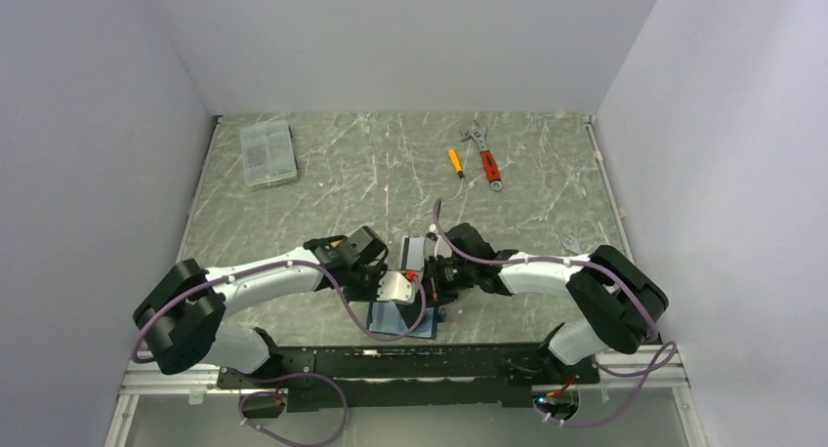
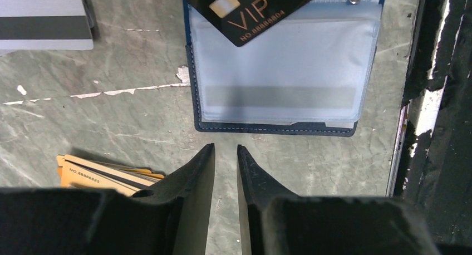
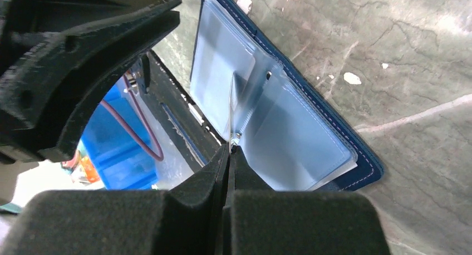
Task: Put the credit cards into the card holder
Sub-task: Insert the credit card into the card holder.
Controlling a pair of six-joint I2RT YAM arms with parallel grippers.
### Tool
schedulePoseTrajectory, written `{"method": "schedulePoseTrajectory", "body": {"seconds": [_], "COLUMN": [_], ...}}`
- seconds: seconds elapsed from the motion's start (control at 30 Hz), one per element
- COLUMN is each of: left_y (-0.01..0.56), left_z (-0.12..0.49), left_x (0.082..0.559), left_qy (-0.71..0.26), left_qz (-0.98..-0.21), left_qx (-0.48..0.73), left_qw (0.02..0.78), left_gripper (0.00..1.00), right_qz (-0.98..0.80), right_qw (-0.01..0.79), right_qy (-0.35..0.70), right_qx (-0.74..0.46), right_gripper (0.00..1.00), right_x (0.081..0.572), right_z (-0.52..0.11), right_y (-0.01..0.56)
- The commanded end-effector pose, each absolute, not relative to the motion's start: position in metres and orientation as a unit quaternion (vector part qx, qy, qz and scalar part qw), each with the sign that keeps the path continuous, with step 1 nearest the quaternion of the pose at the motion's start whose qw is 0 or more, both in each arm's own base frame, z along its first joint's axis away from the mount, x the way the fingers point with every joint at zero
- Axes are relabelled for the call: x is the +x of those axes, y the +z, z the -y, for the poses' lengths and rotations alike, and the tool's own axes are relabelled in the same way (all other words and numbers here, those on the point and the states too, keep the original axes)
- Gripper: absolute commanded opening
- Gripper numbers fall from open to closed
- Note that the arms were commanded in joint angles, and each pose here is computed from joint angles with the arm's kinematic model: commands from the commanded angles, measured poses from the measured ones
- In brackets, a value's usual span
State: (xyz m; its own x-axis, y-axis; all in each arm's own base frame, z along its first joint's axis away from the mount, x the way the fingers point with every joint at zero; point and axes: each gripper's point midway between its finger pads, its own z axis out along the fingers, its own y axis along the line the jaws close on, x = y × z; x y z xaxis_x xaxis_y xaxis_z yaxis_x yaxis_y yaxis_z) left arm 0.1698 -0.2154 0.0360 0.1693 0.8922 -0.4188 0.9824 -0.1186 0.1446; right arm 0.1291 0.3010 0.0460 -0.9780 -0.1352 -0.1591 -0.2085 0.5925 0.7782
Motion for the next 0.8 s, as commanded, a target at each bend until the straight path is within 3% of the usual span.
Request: {"method": "schedulePoseTrajectory", "body": {"seconds": [0.0, 0.77], "left_y": [0.035, 0.016], "left_z": [0.217, 0.216], "left_x": [0.162, 0.148], "left_qy": [-0.127, -0.104], "left_qz": [-0.616, -0.603], "left_qx": [0.753, 0.775], "left_qw": [0.193, 0.157], "left_gripper": [0.26, 0.16], "right_qz": [-0.873, -0.872], "right_qw": [0.073, 0.031], "right_qy": [0.470, 0.479], "right_qx": [-0.108, -0.095], "right_gripper": [0.00, 0.00], "right_x": [0.138, 0.128], "right_z": [-0.300, -0.294], "right_y": [0.066, 0.041]}}
